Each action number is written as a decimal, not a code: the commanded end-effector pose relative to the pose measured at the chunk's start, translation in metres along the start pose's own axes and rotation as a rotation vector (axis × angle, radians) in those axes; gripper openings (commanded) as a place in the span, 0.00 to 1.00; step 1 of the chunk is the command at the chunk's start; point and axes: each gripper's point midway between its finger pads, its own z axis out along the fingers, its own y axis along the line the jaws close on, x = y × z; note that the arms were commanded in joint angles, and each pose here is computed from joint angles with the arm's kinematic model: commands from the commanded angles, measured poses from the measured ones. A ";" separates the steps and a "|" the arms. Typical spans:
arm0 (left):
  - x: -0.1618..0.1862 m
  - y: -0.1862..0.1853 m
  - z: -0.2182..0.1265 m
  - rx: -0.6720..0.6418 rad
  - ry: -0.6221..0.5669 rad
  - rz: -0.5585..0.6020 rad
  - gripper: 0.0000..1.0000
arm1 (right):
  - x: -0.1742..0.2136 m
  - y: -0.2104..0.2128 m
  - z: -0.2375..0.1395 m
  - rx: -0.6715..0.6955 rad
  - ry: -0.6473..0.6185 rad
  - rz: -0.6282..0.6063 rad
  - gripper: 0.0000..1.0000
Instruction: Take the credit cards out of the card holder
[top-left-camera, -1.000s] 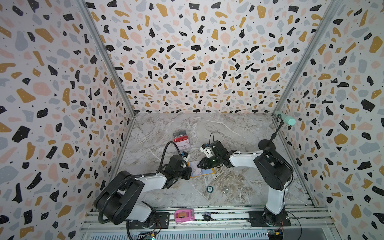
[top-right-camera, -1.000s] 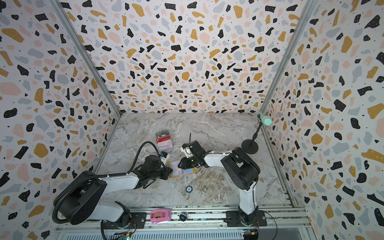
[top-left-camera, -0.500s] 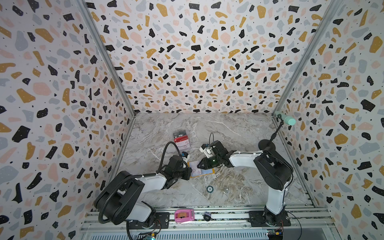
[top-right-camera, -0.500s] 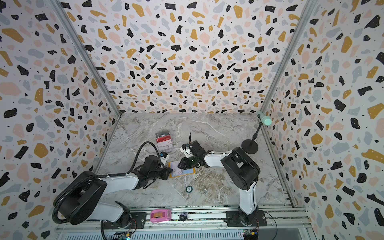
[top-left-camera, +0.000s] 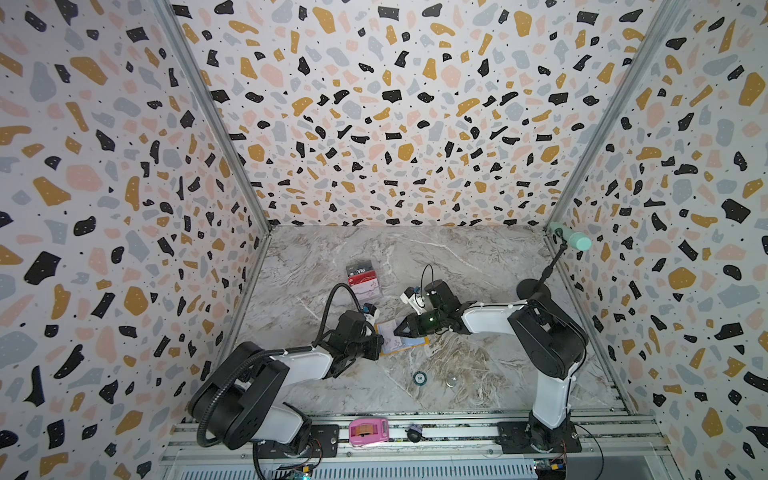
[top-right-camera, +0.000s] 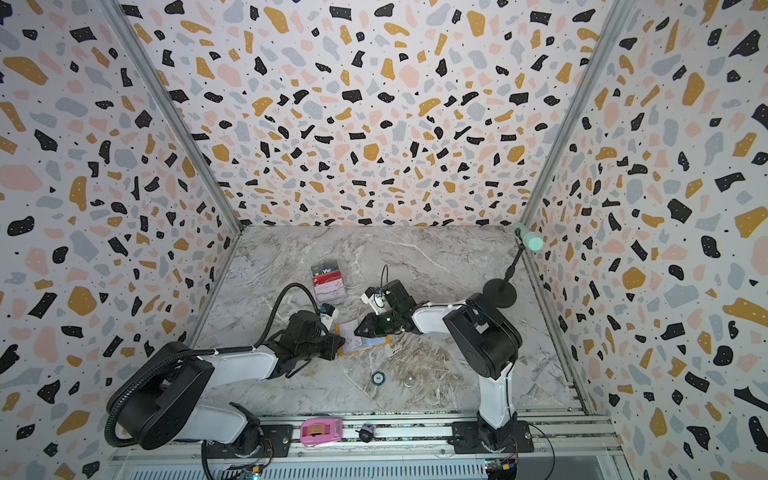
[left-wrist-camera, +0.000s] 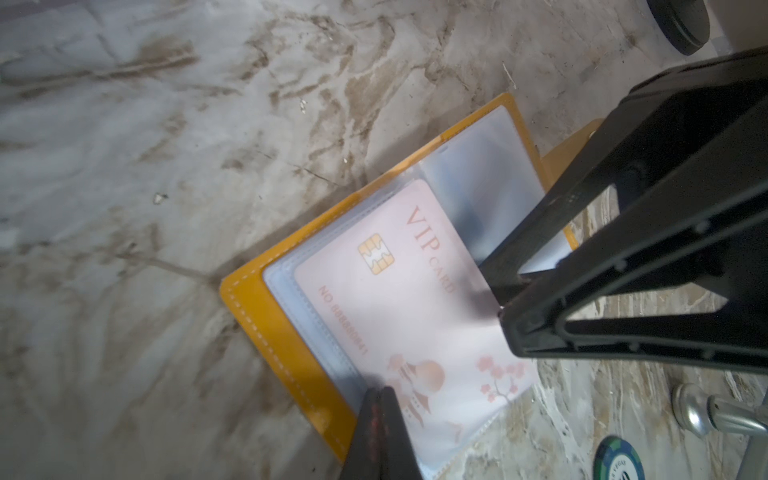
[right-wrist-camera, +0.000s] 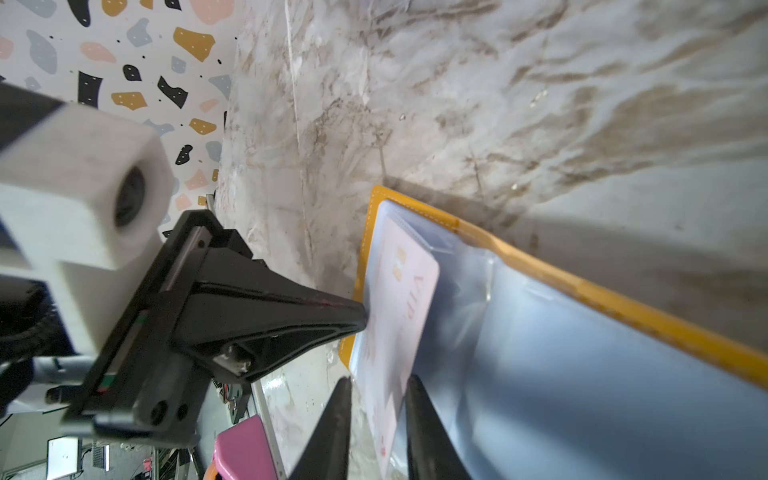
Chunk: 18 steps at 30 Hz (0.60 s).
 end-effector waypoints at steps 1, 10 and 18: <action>0.025 0.011 0.001 -0.041 0.074 -0.001 0.00 | 0.004 0.017 -0.001 -0.069 0.025 -0.005 0.25; 0.026 0.011 0.001 -0.044 0.077 0.003 0.00 | 0.013 0.007 0.005 -0.093 0.074 0.067 0.25; 0.026 0.011 0.001 -0.042 0.077 0.006 0.00 | 0.013 0.007 0.010 -0.121 0.091 0.081 0.25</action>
